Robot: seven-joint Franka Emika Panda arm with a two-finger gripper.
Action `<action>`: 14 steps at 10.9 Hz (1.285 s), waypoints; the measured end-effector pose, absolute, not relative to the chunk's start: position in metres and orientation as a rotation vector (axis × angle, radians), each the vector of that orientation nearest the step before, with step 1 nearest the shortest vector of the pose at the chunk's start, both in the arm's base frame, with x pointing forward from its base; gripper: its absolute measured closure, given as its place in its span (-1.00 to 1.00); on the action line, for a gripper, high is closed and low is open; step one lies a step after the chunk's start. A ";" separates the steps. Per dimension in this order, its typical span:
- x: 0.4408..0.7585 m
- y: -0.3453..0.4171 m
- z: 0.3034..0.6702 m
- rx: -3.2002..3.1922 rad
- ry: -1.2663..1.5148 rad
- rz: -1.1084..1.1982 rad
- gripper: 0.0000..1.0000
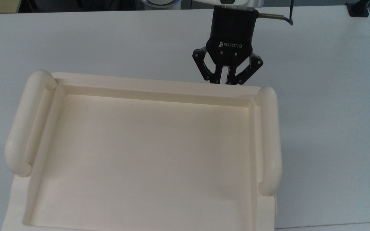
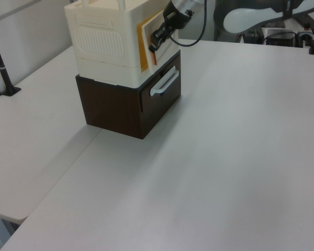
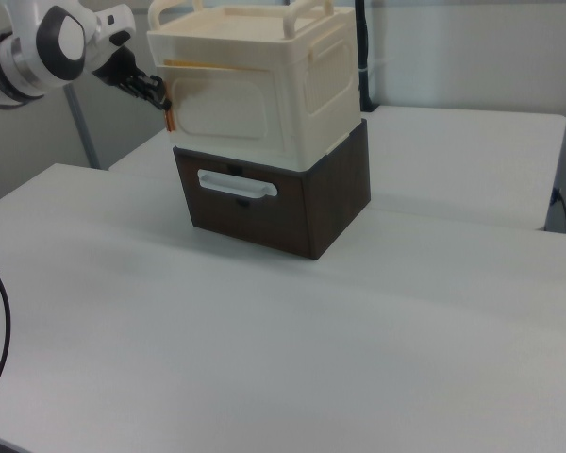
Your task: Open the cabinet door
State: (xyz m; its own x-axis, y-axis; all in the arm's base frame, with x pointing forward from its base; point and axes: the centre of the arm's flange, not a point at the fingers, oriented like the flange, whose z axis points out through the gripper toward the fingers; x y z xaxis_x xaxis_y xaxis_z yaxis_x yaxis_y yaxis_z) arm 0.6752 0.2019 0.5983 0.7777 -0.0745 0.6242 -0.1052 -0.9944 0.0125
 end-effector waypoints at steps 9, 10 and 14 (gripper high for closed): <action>0.617 0.121 0.596 3.094 0.198 0.133 -0.51; 0.611 0.105 0.598 3.100 0.253 0.068 -0.56; 0.565 0.044 0.636 3.127 0.228 -0.156 -1.00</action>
State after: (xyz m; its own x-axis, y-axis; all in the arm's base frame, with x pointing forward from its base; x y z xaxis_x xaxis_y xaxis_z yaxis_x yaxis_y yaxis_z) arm 0.5650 0.0438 0.6358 0.9845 0.1446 -0.0995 0.1449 -0.9894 -0.0045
